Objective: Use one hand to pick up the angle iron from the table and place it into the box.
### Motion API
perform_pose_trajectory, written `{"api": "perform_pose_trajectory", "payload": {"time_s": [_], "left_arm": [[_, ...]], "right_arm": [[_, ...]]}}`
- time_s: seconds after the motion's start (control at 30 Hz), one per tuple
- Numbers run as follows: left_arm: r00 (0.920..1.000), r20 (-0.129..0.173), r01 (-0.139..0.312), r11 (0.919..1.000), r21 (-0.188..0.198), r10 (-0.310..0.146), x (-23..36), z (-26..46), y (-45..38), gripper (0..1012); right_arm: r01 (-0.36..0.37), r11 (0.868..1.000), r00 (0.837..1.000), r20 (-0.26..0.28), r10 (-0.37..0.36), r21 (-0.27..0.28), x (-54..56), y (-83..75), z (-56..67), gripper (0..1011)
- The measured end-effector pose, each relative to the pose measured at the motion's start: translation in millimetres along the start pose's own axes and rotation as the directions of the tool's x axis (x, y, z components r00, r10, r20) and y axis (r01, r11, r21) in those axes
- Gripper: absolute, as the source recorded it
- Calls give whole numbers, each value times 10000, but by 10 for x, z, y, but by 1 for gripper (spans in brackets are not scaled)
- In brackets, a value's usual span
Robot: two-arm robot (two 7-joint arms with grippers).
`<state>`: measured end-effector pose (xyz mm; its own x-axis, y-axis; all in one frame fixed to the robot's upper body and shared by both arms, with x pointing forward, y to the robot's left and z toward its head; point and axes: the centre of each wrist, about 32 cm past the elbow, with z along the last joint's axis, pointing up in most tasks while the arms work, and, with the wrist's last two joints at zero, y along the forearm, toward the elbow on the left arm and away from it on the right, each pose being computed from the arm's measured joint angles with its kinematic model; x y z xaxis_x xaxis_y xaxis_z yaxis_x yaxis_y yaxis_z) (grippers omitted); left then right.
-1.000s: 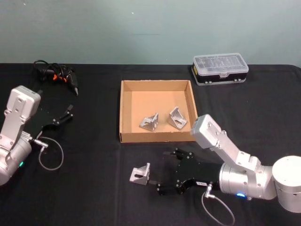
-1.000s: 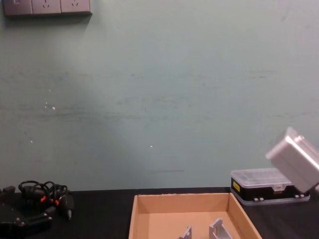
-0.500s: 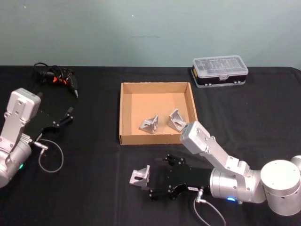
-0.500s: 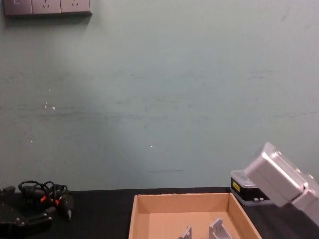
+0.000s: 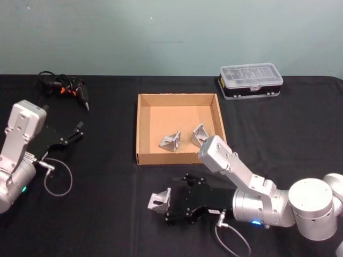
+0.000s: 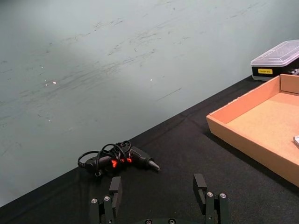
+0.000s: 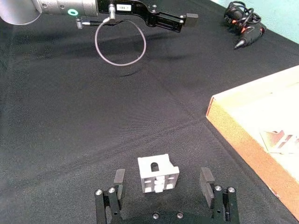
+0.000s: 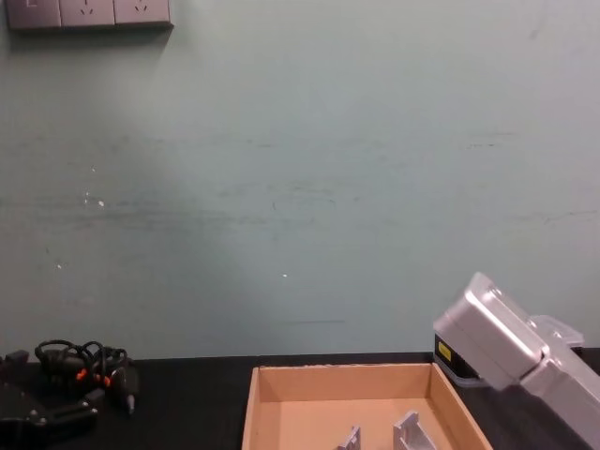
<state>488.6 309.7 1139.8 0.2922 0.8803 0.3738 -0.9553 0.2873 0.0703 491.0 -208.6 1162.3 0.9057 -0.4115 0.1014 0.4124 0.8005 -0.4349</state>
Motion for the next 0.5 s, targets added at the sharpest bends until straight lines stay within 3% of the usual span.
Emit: {"api": "perform_pose_trajectory", "payload": {"time_s": [0.43,0.5], "left_arm": [[10000,-1,0,10000,0,0,0,0,0,1000],[10000,0,0,10000,0,0,0,0,0,1000]], "right_arm": [[-33,10000,10000,11,33,-18,10,55,4,1003],[-30,10000,10000,6,30,-29,10,60,2,968]]}}
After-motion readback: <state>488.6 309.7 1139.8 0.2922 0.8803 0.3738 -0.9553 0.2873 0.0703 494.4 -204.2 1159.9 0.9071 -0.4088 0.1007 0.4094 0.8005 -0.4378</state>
